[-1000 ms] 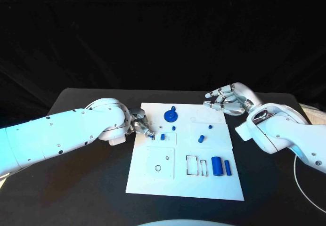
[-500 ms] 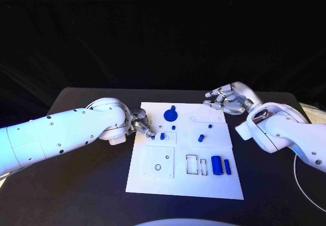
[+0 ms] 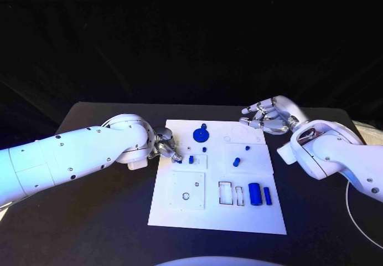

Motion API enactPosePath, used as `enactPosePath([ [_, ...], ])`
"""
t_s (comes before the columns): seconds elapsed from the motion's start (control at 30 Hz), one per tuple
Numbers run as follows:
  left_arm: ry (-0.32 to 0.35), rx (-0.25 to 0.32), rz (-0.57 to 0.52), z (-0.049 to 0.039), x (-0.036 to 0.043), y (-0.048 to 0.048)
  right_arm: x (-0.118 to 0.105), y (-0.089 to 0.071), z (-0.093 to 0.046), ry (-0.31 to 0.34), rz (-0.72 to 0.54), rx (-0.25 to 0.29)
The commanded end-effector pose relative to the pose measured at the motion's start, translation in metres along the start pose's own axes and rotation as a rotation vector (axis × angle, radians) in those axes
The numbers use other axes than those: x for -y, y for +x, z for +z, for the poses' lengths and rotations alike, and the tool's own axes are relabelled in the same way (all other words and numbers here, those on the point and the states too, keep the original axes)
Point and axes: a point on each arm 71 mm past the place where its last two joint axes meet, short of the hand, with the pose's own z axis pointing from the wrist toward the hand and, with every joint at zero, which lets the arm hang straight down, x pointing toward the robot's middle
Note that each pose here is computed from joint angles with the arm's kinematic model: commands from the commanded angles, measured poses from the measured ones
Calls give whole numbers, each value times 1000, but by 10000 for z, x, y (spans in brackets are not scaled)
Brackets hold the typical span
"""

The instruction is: Assemble the parts on the task board

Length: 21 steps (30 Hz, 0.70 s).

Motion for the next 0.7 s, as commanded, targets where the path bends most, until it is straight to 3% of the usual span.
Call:
enactPosePath([
  [0.03,-4,-51,35,16,15,61,-10,15,-2,-11,-7,-13],
  [0.37,-22,-45,35,39,77,72,-12,20,-3,-10,-6,-14],
  [0.7,-59,-72,40,62,91,92,-13,21,-7,-7,-4,-15],
])
